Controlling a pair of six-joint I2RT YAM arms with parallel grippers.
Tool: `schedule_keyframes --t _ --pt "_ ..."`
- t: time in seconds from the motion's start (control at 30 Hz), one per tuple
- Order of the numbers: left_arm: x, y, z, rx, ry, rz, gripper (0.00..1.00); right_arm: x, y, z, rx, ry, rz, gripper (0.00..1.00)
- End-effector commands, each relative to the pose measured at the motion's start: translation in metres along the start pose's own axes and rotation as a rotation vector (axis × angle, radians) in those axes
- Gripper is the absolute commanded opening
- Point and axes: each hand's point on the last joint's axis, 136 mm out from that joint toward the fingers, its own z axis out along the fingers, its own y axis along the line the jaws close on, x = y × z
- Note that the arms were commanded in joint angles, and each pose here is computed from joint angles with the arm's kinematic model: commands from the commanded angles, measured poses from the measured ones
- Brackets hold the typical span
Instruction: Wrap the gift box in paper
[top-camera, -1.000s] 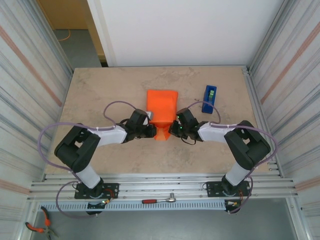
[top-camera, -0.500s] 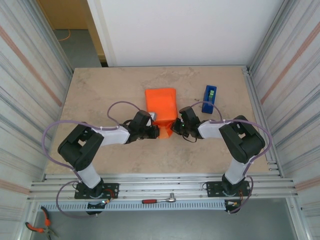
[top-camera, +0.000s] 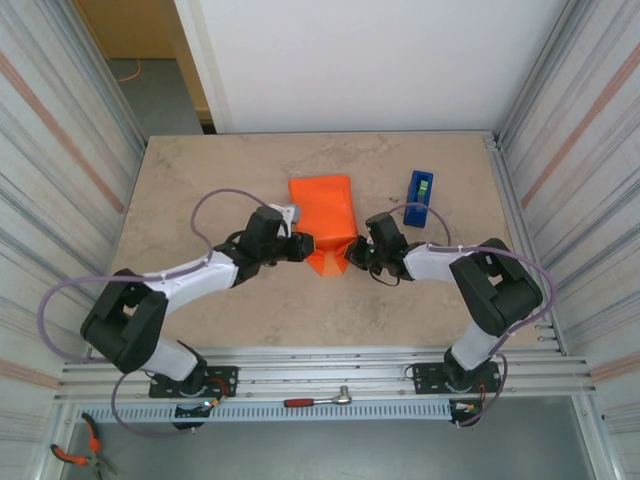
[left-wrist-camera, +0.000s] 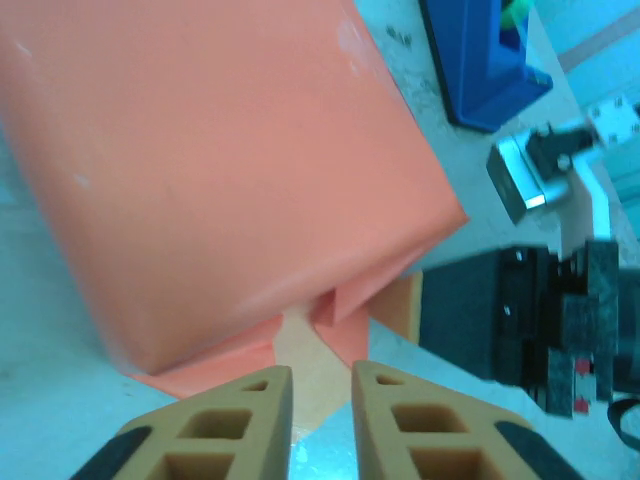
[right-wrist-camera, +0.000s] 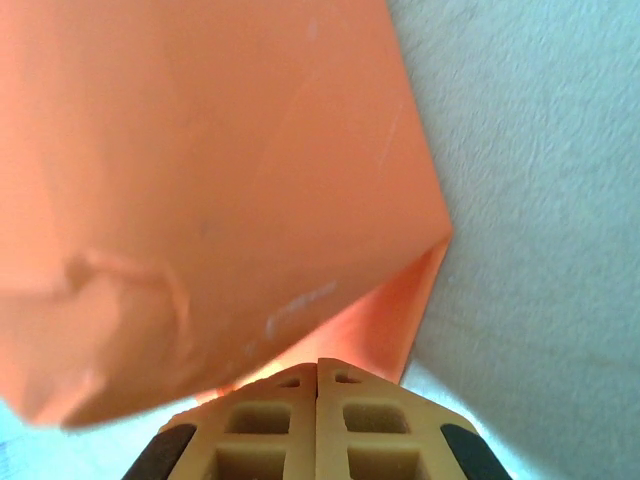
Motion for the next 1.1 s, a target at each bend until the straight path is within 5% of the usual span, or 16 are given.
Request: schedule_keyframes --t 0.0,0.4,1.07 --pt "-0.019 0.007 -0.011 -0.024 -0.020 0.018 0.28 0.008 0.001 -0.002 0.008 0.003 -0.013 0.00" --pt "-0.037 0.026 -0.002 -0.057 -0.011 0.017 0.49 -0.001 0.004 0.024 0.012 0.018 -0.012 0.00" --pt "-0.025 0.037 0.008 -0.082 0.033 0.008 0.64 0.004 0.005 0.015 -0.022 0.047 0.008 0.00"
